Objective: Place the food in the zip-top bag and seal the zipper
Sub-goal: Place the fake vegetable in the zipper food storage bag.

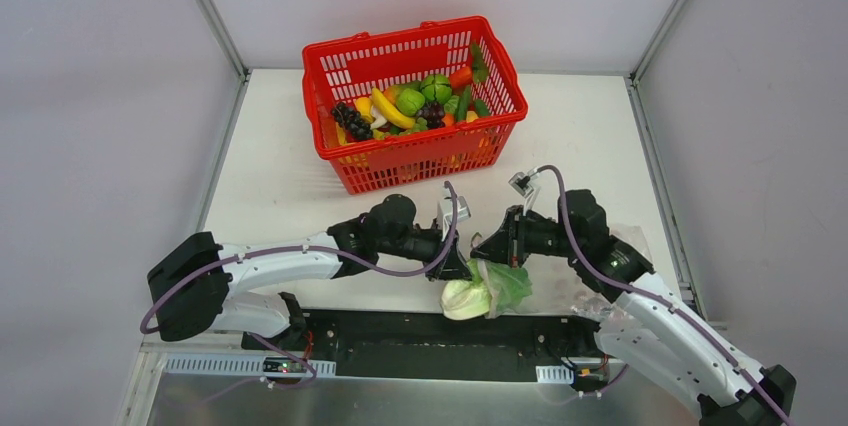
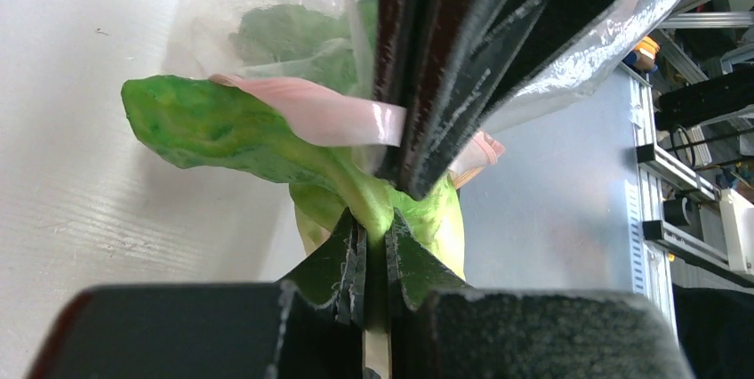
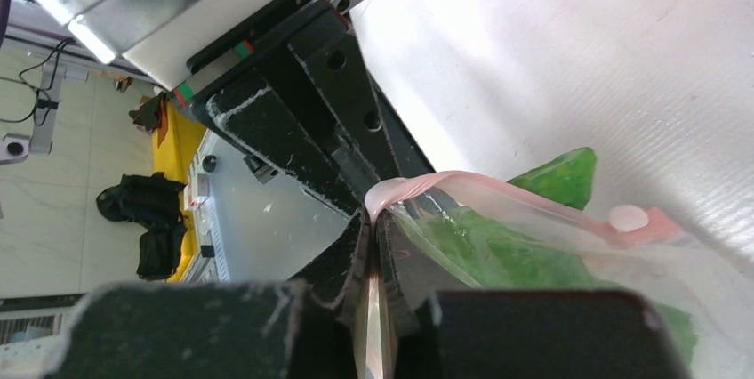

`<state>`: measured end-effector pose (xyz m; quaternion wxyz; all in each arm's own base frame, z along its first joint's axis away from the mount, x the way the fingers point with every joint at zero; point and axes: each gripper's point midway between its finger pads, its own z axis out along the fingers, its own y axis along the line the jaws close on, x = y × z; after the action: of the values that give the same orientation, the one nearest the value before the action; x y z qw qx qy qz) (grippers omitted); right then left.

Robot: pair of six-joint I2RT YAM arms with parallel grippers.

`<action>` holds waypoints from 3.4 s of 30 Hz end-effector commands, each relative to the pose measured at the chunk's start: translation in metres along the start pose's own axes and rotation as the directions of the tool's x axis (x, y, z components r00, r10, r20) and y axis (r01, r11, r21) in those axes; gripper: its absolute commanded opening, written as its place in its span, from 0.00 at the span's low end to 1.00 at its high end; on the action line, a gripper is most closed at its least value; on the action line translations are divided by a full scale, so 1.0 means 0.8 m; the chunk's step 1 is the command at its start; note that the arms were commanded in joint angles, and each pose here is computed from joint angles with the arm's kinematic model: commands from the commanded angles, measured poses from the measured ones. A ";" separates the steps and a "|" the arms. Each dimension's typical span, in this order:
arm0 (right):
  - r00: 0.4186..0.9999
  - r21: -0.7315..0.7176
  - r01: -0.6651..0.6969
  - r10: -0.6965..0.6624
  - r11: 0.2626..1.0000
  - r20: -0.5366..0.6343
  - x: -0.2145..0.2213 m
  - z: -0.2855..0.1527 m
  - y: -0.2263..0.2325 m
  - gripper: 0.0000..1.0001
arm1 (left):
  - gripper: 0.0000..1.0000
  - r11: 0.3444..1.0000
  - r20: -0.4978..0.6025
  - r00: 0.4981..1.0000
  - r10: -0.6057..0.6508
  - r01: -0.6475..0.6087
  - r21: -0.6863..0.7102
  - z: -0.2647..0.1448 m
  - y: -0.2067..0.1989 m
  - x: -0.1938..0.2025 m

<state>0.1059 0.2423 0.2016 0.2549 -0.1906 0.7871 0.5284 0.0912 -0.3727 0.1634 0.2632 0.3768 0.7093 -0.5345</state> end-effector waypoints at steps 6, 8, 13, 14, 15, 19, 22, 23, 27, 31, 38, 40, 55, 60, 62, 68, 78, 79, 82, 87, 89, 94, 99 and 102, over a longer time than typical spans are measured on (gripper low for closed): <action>0.998 -0.003 0.047 -0.047 0.999 0.032 -0.021 0.001 0.010 0.10 | 0.00 0.992 0.100 0.994 0.031 -0.019 -0.124 -0.009 0.013 -0.031; 0.999 0.004 0.035 -0.035 0.999 0.013 -0.019 0.005 0.006 0.11 | 0.00 0.960 0.127 0.992 0.007 0.028 -0.278 -0.018 0.046 -0.034; 1.000 -0.014 0.028 -0.028 1.000 0.005 -0.023 0.023 0.009 0.10 | 0.00 0.894 0.229 0.973 -0.009 0.111 -0.435 -0.045 0.079 -0.041; 0.999 -0.014 0.035 -0.035 0.999 0.008 -0.025 0.028 0.010 0.10 | 0.00 0.889 0.239 0.971 -0.004 0.113 -0.443 -0.049 0.080 -0.042; 0.999 -0.013 0.045 -0.045 0.999 0.011 -0.027 0.032 0.012 0.10 | 0.00 0.891 0.246 0.969 0.001 0.111 -0.441 -0.052 0.078 -0.043; 0.996 -0.002 0.087 -0.087 0.996 -0.004 -0.028 0.053 0.009 0.11 | 0.00 0.896 0.250 0.968 0.013 0.100 -0.434 -0.060 0.074 -0.038; 0.994 0.082 0.106 -0.106 0.991 -0.010 -0.027 0.067 -0.015 0.11 | 0.00 0.887 0.239 0.971 0.003 0.107 -0.448 -0.063 0.079 -0.030; 0.994 0.129 0.108 -0.109 0.986 0.002 -0.028 0.069 -0.028 0.11 | 0.00 0.883 0.239 0.971 -0.003 0.115 -0.456 -0.063 0.082 -0.027; 0.994 0.264 0.048 -0.072 0.963 0.082 -0.023 0.063 -0.070 0.13 | 0.00 0.859 0.254 0.966 -0.042 0.164 -0.484 -0.061 0.099 -0.011; 0.986 0.291 -0.047 -0.003 0.955 0.169 -0.013 0.045 -0.080 0.18 | 0.00 0.839 0.284 0.956 -0.075 0.214 -0.500 -0.056 0.113 -0.002; 0.982 0.364 -0.163 0.115 0.917 0.150 0.018 0.026 -0.096 0.54 | 0.00 0.833 0.309 0.942 -0.130 0.272 -0.482 -0.037 0.121 0.000; 0.981 0.366 -0.169 0.120 0.915 0.155 0.017 0.021 -0.091 0.60 | 0.00 0.822 0.330 0.933 -0.144 0.298 -0.485 -0.038 0.124 -0.001; 0.997 0.655 -0.061 0.015 0.753 0.076 0.038 -0.016 -0.112 0.58 | 0.00 0.769 0.373 0.910 -0.181 0.367 -0.522 -0.038 0.139 -0.002; 0.992 0.708 0.009 -0.095 0.706 0.081 0.031 -0.009 -0.126 0.55 | 0.00 0.773 0.359 0.914 -0.187 0.362 -0.521 -0.036 0.138 0.000; 0.989 0.696 0.030 -0.120 0.717 0.081 0.028 0.002 -0.126 0.54 | 0.00 0.774 0.360 0.914 -0.188 0.363 -0.518 -0.036 0.138 0.000; 0.972 0.702 0.081 -0.213 0.708 0.103 0.012 0.015 -0.131 0.46 | 0.00 0.777 0.351 0.917 -0.191 0.359 -0.517 -0.035 0.137 0.002; 0.977 0.584 0.169 -0.213 0.794 0.008 0.037 0.043 -0.100 0.00 | 0.00 0.801 0.372 0.907 -0.197 0.368 -0.472 -0.027 0.128 -0.010; 0.978 0.544 0.173 -0.210 0.821 0.007 0.040 0.047 -0.090 0.00 | 0.00 0.813 0.378 0.903 -0.202 0.371 -0.450 -0.024 0.123 -0.014; 0.976 0.443 0.181 -0.217 0.878 0.030 0.042 0.054 -0.069 0.00 | 0.00 0.882 0.386 0.895 -0.224 0.355 -0.311 -0.005 0.094 -0.031; 0.967 0.453 0.173 -0.238 0.875 0.091 0.031 0.041 -0.071 0.00 | 0.00 0.895 0.396 0.868 -0.299 0.399 -0.200 0.018 0.081 -0.041; 0.969 0.434 0.196 -0.242 0.880 0.054 0.037 0.044 -0.067 0.00 | 0.00 0.864 0.455 0.816 -0.355 0.472 -0.173 0.022 0.092 -0.042; 0.975 0.301 0.212 -0.224 0.930 0.006 0.055 0.059 -0.041 0.00 | 0.00 0.831 0.554 0.712 -0.431 0.553 -0.065 0.032 0.107 -0.048; 0.975 0.227 0.216 -0.223 0.950 0.007 0.061 0.058 -0.027 0.00 | 0.00 0.849 0.564 0.715 -0.414 0.527 -0.044 0.031 0.102 -0.051; 0.972 0.242 0.212 -0.229 0.947 0.043 0.054 0.052 -0.029 0.00 | 0.00 0.852 0.621 0.689 -0.375 0.520 -0.062 0.009 0.107 -0.055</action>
<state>0.0970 0.2557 0.1131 0.3389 -0.2272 0.8459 0.3434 0.1764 -0.3847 0.0958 0.3143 0.0079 0.7853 -0.5334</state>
